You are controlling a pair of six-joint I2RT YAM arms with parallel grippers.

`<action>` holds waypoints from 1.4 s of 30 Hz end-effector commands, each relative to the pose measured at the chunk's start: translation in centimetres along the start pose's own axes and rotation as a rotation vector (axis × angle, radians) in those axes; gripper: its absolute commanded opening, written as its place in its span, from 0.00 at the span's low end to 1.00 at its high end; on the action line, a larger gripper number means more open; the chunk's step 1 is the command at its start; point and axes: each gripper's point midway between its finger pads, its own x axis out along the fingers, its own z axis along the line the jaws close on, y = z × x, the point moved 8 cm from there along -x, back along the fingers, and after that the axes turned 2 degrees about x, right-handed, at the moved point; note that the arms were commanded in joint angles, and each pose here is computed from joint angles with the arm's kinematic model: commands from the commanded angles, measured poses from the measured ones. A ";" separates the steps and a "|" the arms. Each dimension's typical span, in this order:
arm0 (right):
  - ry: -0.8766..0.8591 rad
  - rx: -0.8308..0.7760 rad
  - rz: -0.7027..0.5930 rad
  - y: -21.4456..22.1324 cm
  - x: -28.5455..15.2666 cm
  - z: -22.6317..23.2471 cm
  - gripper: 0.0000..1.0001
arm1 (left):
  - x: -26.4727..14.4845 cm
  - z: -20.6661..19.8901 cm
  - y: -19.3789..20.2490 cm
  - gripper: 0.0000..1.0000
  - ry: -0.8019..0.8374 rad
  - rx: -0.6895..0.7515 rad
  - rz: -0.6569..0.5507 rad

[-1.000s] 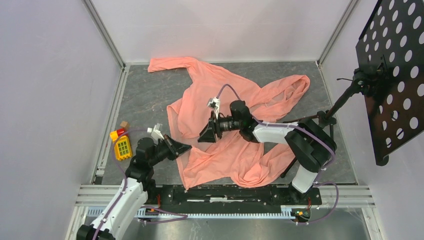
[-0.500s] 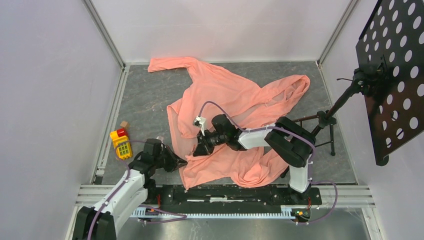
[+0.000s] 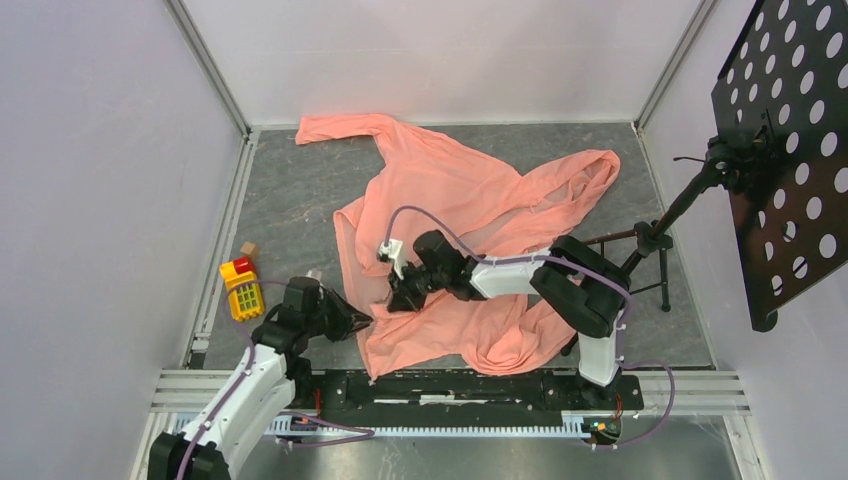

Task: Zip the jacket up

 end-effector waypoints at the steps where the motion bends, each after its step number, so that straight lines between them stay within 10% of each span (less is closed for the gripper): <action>1: -0.030 -0.066 -0.005 2.0 -0.7 2.2 0.05 | -1.3 -2.0 -1.1 0.28 -0.003 -0.066 -0.058; 10: -0.024 -0.055 -0.045 4.0 -0.8 2.5 0.00 | -0.9 -3.4 -0.7 0.38 0.134 -0.297 0.010; 26: -0.011 -0.042 -0.082 3.4 -0.8 2.6 0.00 | -1.3 -2.6 0.1 0.50 0.013 -0.275 0.075; 42: -0.017 -0.035 -0.104 2.9 -1.0 2.8 0.00 | 0.2 -3.8 -0.7 0.43 0.120 -0.310 0.100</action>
